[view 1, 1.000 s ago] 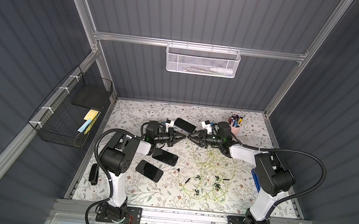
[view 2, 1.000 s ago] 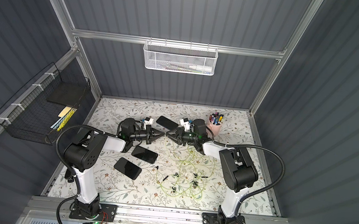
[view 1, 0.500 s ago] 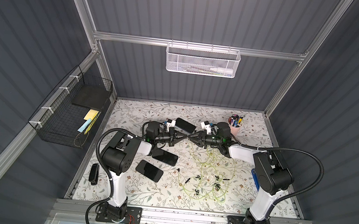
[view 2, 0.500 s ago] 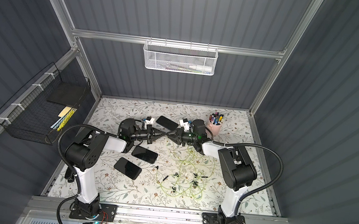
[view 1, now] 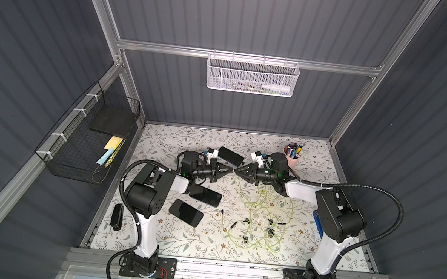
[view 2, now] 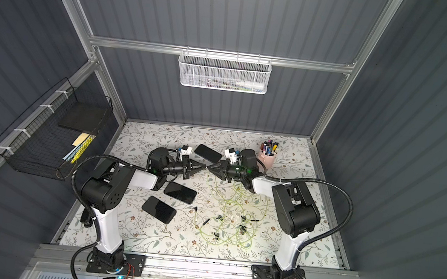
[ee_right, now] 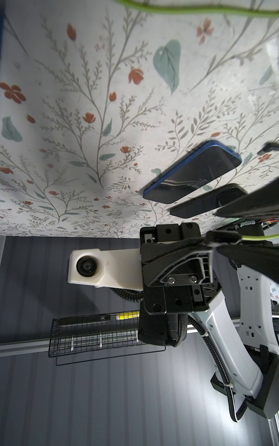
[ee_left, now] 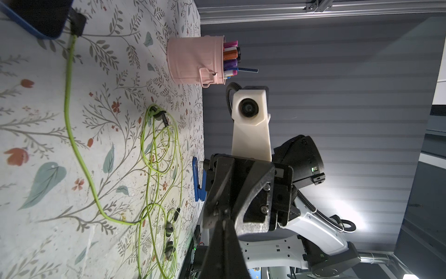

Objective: Plug wired earphones into phones
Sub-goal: Pick up the wired earphone from the center of the board.

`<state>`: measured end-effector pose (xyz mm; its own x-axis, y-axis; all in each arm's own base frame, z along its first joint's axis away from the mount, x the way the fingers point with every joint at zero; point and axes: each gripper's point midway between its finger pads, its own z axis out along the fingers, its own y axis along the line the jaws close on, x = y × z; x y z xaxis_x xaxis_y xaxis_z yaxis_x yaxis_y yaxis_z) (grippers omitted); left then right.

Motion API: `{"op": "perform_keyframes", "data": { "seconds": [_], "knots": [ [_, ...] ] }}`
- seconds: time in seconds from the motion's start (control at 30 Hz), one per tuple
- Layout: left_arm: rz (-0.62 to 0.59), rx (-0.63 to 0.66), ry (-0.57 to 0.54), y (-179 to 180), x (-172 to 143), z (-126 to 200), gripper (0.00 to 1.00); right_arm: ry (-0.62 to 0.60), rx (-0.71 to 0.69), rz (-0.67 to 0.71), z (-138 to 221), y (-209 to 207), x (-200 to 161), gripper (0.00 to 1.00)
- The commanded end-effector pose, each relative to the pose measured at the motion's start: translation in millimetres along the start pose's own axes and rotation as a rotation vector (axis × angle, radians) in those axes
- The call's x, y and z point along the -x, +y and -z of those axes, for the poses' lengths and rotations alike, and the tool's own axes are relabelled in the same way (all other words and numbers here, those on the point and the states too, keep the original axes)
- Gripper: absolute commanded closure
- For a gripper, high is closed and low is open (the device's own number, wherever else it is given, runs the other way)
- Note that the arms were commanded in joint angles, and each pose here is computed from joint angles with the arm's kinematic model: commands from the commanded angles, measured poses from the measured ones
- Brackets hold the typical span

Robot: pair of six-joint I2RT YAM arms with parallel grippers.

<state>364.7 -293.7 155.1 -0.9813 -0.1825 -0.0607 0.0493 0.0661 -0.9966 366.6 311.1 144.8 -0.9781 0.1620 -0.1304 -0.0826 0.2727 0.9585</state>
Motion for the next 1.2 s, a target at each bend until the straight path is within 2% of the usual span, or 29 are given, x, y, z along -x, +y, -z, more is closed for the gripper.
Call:
{"op": "perform_keyframes", "data": {
  "seconds": [0.0, 0.27, 0.53, 0.73, 1.0, 1.17],
  "knots": [
    [-0.032, 0.002, 0.040, -1.9, -7.0, -3.8, 1.00, 0.003, 0.021, 0.029, 1.8, 6.3, 0.8, 0.77],
    [-0.037, 0.023, 0.047, 0.7, -8.1, -6.8, 1.00, 0.005, 0.027, 0.031, 2.4, 9.4, 0.8, 0.84],
    [-0.041, 0.020, 0.048, -1.2, -7.4, -7.3, 1.00, 0.009, 0.024, 0.028, 1.8, 7.1, -0.2, 0.79],
    [-0.044, 0.020, 0.047, -1.7, -7.6, -7.0, 1.00, 0.008, 0.022, 0.025, 1.4, 6.1, 0.6, 0.83],
    [-0.048, 0.021, 0.056, -3.0, -9.0, -9.5, 1.00, 0.011, 0.017, 0.023, 0.3, 4.1, 0.5, 0.80],
    [-0.049, 0.022, 0.056, -3.3, -8.7, -10.8, 1.00, 0.014, 0.009, 0.022, -0.6, 3.2, -0.5, 0.86]
  ]
}}
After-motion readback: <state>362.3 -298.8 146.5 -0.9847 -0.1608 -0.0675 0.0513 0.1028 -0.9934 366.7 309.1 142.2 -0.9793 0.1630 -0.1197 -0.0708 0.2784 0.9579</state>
